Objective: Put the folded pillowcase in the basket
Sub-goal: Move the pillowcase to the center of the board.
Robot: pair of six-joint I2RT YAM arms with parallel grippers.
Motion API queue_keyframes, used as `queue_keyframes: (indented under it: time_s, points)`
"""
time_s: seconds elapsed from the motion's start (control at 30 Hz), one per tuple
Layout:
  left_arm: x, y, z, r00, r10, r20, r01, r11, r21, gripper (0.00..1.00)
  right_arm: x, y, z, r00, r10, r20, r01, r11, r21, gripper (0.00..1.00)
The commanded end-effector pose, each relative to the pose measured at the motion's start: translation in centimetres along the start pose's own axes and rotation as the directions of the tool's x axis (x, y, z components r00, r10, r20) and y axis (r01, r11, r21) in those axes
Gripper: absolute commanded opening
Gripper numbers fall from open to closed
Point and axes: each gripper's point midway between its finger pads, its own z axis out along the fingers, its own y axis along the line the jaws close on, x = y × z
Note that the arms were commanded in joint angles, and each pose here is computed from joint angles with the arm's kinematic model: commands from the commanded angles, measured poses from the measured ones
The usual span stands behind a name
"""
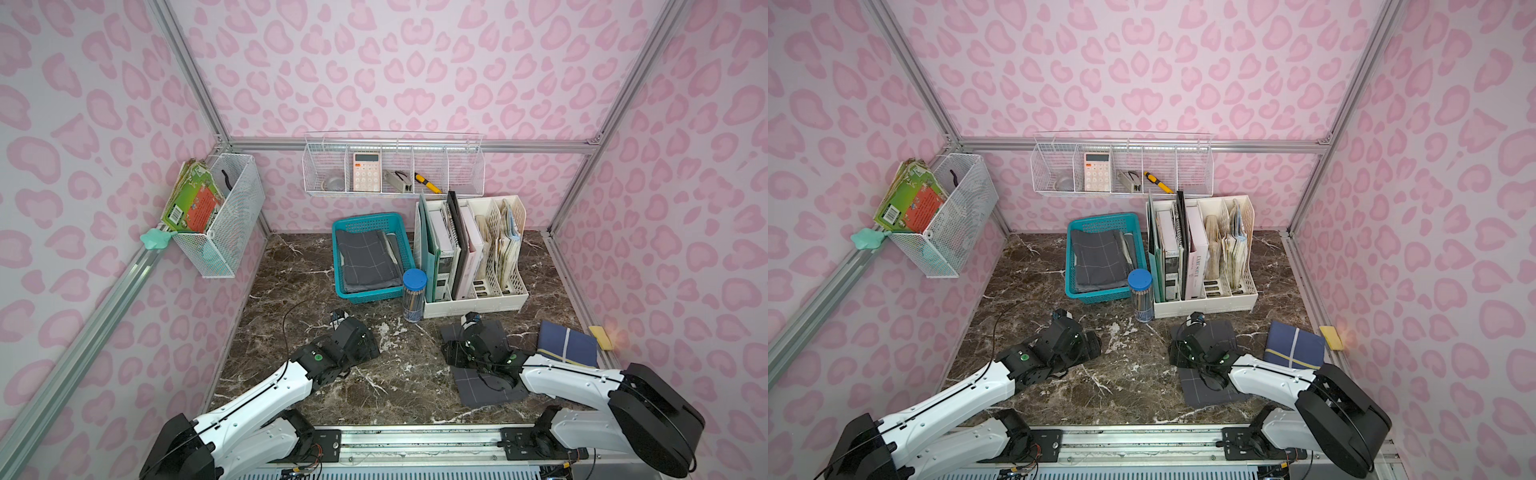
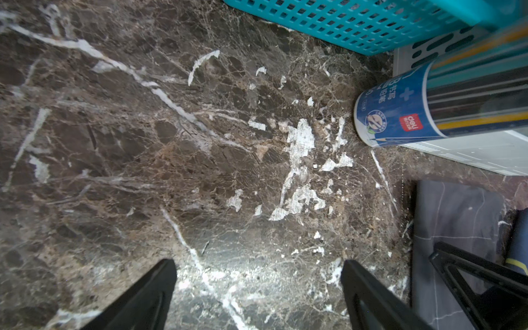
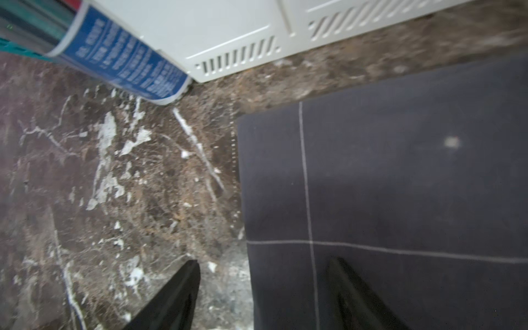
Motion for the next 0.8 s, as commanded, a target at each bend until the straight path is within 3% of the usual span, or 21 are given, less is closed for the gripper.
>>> queue_keyframes:
  time_s: [0.0, 0.2, 0.43, 0.57, 0.77]
  points:
    - [0.1, 0.0, 0.3, 1.000, -0.018, -0.005, 0.018, 1.000, 0.001, 0.95, 0.7, 3.5, 0.4, 0.999, 0.020, -0.044, -0.025, 0.994, -0.110, 0.74]
    - [0.6, 0.2, 0.4, 1.000, -0.012, -0.028, 0.012, 1.000, -0.012, 0.95, -0.5, 6.4, -0.2, 0.999, -0.042, 0.001, 0.042, 0.993, -0.114, 0.75]
    - [1.1, -0.6, 0.8, 0.998, -0.010, -0.056, 0.011, 1.000, 0.017, 0.95, -3.0, -0.2, -3.1, 0.993, -0.067, 0.100, 0.055, 0.991, 0.119, 0.75]
    - [1.2, -1.4, 1.1, 0.998, 0.002, -0.058, -0.001, 1.000, 0.022, 0.95, -2.0, -2.5, -3.7, 0.995, -0.076, 0.065, 0.066, 0.987, 0.150, 0.75]
    - [1.5, -2.2, 1.6, 0.998, 0.014, -0.057, -0.013, 1.000, 0.019, 0.95, 1.6, -2.5, -2.7, 0.996, -0.052, -0.071, 0.058, 0.995, 0.079, 0.75]
